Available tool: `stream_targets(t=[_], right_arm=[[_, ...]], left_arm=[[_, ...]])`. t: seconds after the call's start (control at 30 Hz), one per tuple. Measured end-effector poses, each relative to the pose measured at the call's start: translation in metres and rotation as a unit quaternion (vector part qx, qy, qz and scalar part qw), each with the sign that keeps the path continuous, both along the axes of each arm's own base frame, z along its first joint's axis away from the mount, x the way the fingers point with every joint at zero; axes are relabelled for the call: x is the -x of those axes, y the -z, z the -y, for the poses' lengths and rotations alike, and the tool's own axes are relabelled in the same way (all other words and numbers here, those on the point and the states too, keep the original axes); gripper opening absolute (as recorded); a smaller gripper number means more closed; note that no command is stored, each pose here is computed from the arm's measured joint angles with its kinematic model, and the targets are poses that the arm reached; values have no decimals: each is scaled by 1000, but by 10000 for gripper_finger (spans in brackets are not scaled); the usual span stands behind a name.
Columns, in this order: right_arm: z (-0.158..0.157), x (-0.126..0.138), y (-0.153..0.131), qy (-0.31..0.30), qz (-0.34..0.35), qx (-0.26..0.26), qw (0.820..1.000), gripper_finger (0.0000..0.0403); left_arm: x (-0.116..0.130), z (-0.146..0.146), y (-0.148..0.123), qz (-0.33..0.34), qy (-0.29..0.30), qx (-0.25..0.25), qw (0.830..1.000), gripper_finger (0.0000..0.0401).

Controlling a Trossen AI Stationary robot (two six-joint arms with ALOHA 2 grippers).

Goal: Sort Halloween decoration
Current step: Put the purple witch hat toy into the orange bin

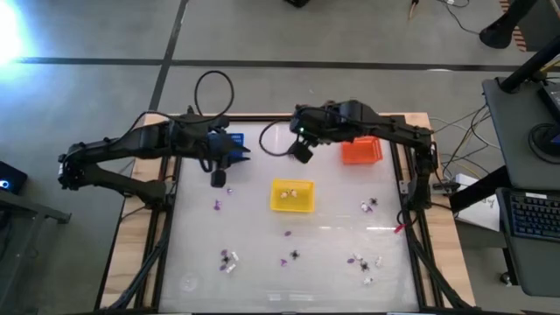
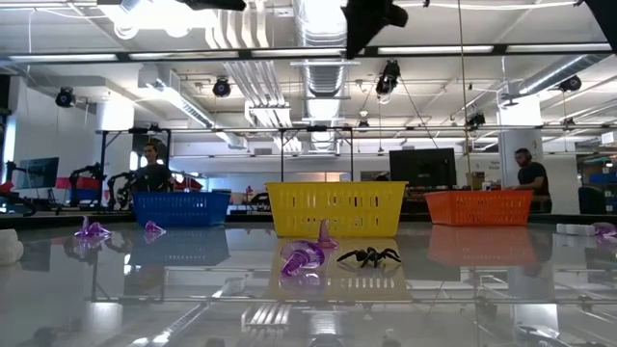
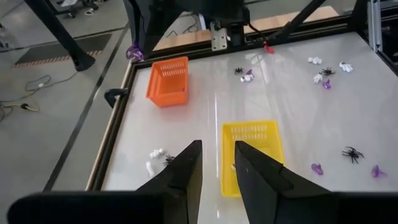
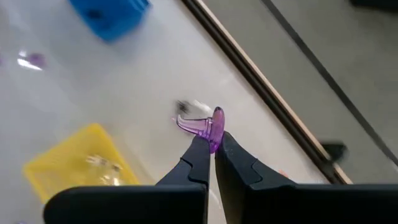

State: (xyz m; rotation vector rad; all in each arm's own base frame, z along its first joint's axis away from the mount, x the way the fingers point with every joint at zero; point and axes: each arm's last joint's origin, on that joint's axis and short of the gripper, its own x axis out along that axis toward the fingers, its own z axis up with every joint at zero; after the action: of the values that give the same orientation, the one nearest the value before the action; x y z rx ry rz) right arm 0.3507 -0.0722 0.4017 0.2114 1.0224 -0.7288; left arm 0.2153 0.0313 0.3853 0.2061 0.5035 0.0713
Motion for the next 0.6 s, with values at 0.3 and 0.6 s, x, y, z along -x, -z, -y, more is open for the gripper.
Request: stream_targets(t=[0.3,0.6], right_arm=[[41,20,10,60,-58,-40,996,8],[74,32,35,81,-103,-84,988,8]], left_arm=[[20,3,-8,10,-2,-3,1000,78],[34,3,-6,-20,-35,4,999,78]])
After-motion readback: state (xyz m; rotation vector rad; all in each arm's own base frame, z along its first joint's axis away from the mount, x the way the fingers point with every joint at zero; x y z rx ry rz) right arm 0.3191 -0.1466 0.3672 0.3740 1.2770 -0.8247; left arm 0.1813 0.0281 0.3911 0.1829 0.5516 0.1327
